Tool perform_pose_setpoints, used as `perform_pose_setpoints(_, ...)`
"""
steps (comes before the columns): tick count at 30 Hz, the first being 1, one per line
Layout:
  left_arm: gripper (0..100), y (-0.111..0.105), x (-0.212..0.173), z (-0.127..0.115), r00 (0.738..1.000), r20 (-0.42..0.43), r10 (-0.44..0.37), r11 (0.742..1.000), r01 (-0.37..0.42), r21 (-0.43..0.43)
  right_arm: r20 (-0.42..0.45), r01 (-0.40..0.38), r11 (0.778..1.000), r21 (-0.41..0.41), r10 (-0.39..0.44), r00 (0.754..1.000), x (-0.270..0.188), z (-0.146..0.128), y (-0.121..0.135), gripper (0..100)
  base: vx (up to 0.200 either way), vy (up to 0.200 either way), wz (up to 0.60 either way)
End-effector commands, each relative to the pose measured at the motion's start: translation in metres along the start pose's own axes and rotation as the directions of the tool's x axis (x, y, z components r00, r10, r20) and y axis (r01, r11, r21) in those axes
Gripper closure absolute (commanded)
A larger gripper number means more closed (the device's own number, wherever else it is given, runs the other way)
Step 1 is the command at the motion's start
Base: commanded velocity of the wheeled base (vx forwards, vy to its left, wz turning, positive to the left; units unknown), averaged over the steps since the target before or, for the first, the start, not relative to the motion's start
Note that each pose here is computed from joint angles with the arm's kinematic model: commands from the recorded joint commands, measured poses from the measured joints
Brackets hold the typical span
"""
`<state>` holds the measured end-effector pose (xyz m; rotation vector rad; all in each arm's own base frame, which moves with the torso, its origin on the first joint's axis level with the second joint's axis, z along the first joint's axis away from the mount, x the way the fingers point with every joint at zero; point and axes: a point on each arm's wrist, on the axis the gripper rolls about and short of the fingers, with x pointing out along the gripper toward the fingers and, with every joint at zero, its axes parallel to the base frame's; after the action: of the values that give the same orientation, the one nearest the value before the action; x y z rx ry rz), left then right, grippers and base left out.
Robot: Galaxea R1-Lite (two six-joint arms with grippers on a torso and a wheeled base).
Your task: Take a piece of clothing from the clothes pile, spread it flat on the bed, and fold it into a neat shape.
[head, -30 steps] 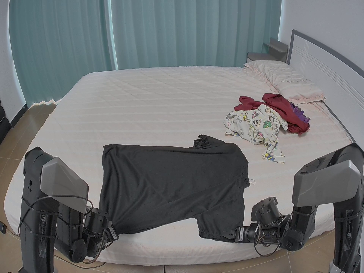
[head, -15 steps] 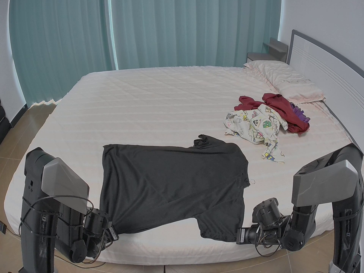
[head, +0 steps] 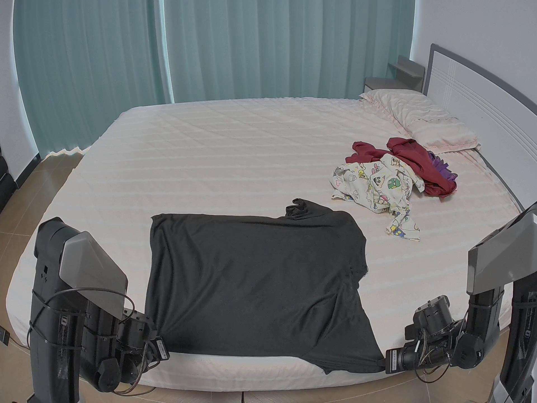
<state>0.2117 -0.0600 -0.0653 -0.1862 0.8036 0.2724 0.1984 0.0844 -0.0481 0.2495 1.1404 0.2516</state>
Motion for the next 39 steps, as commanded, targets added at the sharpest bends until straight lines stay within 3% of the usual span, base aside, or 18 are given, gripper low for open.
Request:
perform_pose_setpoints(1, 100, 0.014, -0.008, 0.001, 0.999, 0.007, 0.037, 0.999, -0.037, 0.033, -0.030, 0.012, 1.000, -0.004, -0.012, 0.999, -0.007, -0.008, -0.005, 100, 0.000, 0.000, 0.00)
perform_pose_setpoints(7, 100, 0.016, -0.008, 0.001, 0.998, 0.011, 0.064, 0.997, -0.065, 0.041, -0.063, 0.027, 0.998, -0.060, -0.031, 0.998, -0.012, -0.017, -0.008, 100, 0.000, 0.000, 0.00)
perform_pose_setpoints(20, 100, 0.015, -0.005, -0.008, 0.995, -0.021, 0.093, 0.992, -0.091, 0.087, -0.080, 0.063, 0.994, -0.086, -0.070, 0.994, -0.014, -0.025, -0.007, 100, 0.000, 0.000, 0.00)
perform_pose_setpoints(21, 100, 0.015, -0.005, -0.008, 0.996, -0.021, 0.092, 0.992, -0.090, 0.088, -0.079, 0.062, 0.994, -0.086, -0.069, 0.994, -0.014, -0.024, -0.007, 0, 0.000, 0.000, 0.00)
perform_pose_setpoints(23, 100, 0.015, -0.005, -0.009, 0.996, -0.023, 0.092, 0.992, -0.089, 0.087, -0.072, 0.059, 0.995, -0.085, -0.065, 0.995, -0.015, -0.024, -0.007, 0, 0.000, 0.000, 0.00)
perform_pose_setpoints(24, 0, 0.015, -0.005, -0.009, 0.996, -0.025, 0.089, 0.993, -0.087, 0.085, -0.069, 0.059, 0.995, -0.084, -0.065, 0.996, -0.015, -0.023, -0.007, 0, 0.000, 0.000, 0.00)
perform_pose_setpoints(33, 0, 0.016, -0.006, -0.006, 0.996, -0.014, 0.093, 0.993, -0.092, 0.071, 0.120, 0.013, 0.999, -0.041, -0.008, 0.993, -0.016, 0.009, -0.006, 0, 0.000, 0.000, 0.00)
perform_pose_setpoints(39, 0, 0.024, -0.019, 0.025, 0.991, 0.103, 0.082, 0.996, -0.080, -0.025, 0.223, -0.004, 1.000, 0.028, -0.002, 0.975, -0.008, 0.038, -0.008, 0, 0.000, 0.000, 0.00)
